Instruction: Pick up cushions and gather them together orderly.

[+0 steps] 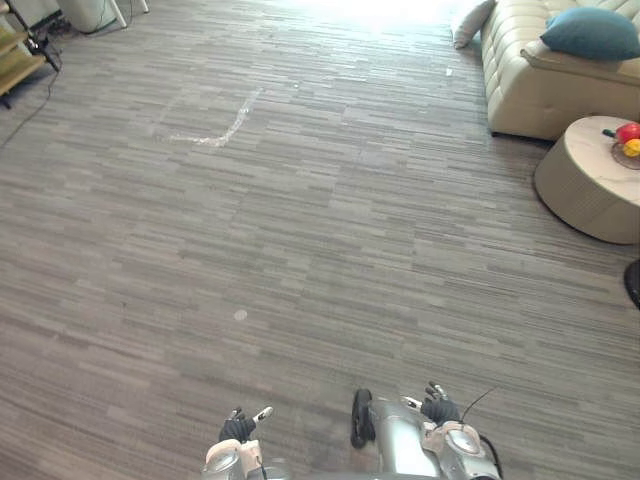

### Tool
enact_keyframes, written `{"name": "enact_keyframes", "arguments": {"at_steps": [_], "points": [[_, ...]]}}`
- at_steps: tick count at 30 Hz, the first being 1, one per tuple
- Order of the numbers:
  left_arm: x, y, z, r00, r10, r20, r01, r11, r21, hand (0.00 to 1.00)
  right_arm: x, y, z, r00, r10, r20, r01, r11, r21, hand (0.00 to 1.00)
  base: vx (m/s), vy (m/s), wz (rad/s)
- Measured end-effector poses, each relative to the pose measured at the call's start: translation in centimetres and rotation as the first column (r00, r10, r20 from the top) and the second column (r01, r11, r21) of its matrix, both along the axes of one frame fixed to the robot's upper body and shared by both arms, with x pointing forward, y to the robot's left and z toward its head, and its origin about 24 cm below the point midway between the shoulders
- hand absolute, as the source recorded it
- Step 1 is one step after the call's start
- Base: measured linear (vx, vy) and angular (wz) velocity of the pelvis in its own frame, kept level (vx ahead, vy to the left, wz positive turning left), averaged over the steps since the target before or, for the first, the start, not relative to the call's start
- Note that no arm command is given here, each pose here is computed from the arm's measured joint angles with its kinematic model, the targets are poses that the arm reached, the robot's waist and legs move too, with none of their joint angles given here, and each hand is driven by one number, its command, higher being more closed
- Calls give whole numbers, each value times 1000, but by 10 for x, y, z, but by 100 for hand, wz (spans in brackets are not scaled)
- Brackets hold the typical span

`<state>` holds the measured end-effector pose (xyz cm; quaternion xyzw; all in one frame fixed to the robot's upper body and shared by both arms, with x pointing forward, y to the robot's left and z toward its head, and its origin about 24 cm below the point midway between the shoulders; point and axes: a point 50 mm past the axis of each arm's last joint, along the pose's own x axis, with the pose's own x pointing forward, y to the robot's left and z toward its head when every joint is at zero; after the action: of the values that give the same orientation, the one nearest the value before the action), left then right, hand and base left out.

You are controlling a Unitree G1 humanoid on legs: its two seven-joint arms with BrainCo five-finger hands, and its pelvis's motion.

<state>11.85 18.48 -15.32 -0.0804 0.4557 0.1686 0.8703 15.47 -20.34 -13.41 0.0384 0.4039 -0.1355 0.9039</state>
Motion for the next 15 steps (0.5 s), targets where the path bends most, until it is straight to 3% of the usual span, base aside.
{"name": "enact_keyframes", "arguments": {"at_steps": [6,15], "points": [[12,8,9,997,6,80,-8,1000,28,0,-8,18,-8,999,10,-53,-7,999,43,0,621,30,-59],[1,24,5,999,33,24,-34,998,59,0,-19,37,-15,995,48,-87,-41,996,84,0,724,264,-45]]}}
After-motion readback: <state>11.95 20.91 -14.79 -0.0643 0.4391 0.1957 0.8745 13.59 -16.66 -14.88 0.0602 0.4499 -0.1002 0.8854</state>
